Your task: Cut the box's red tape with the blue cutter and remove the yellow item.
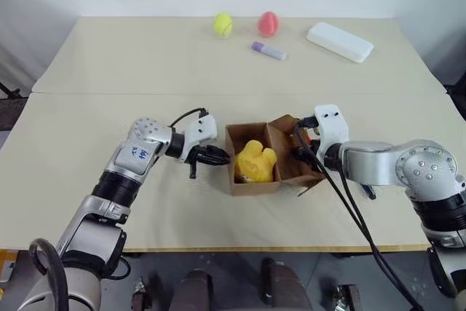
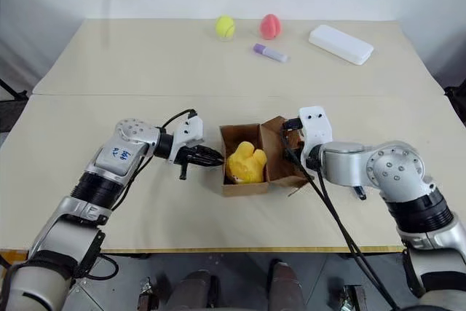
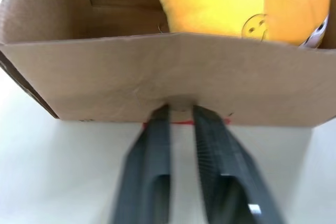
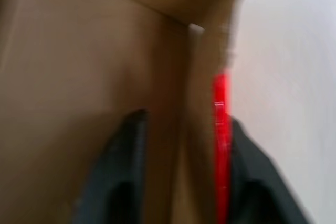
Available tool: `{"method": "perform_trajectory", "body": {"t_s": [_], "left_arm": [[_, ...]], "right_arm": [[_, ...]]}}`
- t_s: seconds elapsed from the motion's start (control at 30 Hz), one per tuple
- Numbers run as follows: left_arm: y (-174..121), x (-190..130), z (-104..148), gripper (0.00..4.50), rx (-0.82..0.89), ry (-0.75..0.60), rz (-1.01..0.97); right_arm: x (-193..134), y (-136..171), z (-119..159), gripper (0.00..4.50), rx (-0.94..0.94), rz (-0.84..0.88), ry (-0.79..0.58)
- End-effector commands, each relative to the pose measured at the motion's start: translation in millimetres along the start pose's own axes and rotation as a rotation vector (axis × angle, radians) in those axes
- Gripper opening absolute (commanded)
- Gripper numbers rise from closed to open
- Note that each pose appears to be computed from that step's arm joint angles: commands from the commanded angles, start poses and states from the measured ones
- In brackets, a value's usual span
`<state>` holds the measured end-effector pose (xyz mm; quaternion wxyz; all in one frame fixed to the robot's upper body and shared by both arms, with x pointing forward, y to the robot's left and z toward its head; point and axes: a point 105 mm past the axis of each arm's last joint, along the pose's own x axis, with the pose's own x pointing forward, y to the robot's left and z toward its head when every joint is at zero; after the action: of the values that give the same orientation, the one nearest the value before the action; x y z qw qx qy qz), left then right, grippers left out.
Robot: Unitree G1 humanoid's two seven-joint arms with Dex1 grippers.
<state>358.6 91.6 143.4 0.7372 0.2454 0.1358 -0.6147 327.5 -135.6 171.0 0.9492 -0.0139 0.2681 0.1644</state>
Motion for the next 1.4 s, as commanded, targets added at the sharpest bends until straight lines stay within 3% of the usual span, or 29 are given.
{"method": "perform_trajectory", "body": {"t_s": [0.03, 0.17, 0.33, 0.4, 0.6, 0.67, 0.73, 0.83, 0.97, 1.2, 1.3, 1.4], "left_arm": [[11.3, -13.2, 25.4, 1.90, 0.010, -0.083, 0.035], [20.4, -27.5, 30.9, 2.48, 0.008, -0.090, 0.061], [33.2, -45.8, 44.2, 3.96, 0.033, -0.100, 0.094], [37.0, -49.1, 51.7, 4.48, 0.056, -0.105, 0.100], [39.8, -46.4, 80.4, 4.48, 0.128, -0.141, 0.074], [36.0, -39.8, 98.3, 4.48, 0.188, -0.179, 0.047], [34.3, -29.9, 115.3, 4.48, 0.262, -0.216, 0.050], [13.8, -3.8, 126.1, 4.48, 0.278, -0.188, -0.105], [0.5, 20.6, 116.2, 4.48, 0.325, -0.127, -0.201], [-0.8, 40.2, 64.9, 4.48, 0.336, 0.150, -0.273], [3.1, 42.8, 51.7, 3.91, 0.336, 0.231, -0.274], [3.1, 44.8, 51.9, 3.05, 0.342, 0.228, -0.286]], "right_arm": [[-16.7, -2.1, 21.7, 3.08, -0.049, 0.029, -0.126], [-30.2, -7.4, 33.5, 3.15, -0.104, 0.061, -0.187], [-45.7, -19.5, 37.7, 4.50, -0.217, 0.089, -0.210], [-49.0, -24.8, 37.1, 4.50, -0.247, 0.095, -0.214], [-54.4, -39.1, 35.2, 4.50, -0.336, 0.087, -0.230], [-63.1, -39.6, 45.2, 4.50, -0.411, 0.093, -0.315], [-76.0, -31.4, 51.9, 4.50, -0.481, 0.150, -0.405], [-101.3, -15.8, 38.8, 4.50, -0.615, 0.296, -0.440], [-126.6, -12.8, 31.1, 4.50, -0.690, 0.373, -0.459], [-133.3, -24.0, 23.2, 4.50, -0.696, 0.293, -0.458], [-135.0, -23.8, 23.5, 4.50, -0.688, 0.264, -0.477], [-135.2, -22.6, 21.3, 4.50, -0.681, 0.247, -0.481]]}}
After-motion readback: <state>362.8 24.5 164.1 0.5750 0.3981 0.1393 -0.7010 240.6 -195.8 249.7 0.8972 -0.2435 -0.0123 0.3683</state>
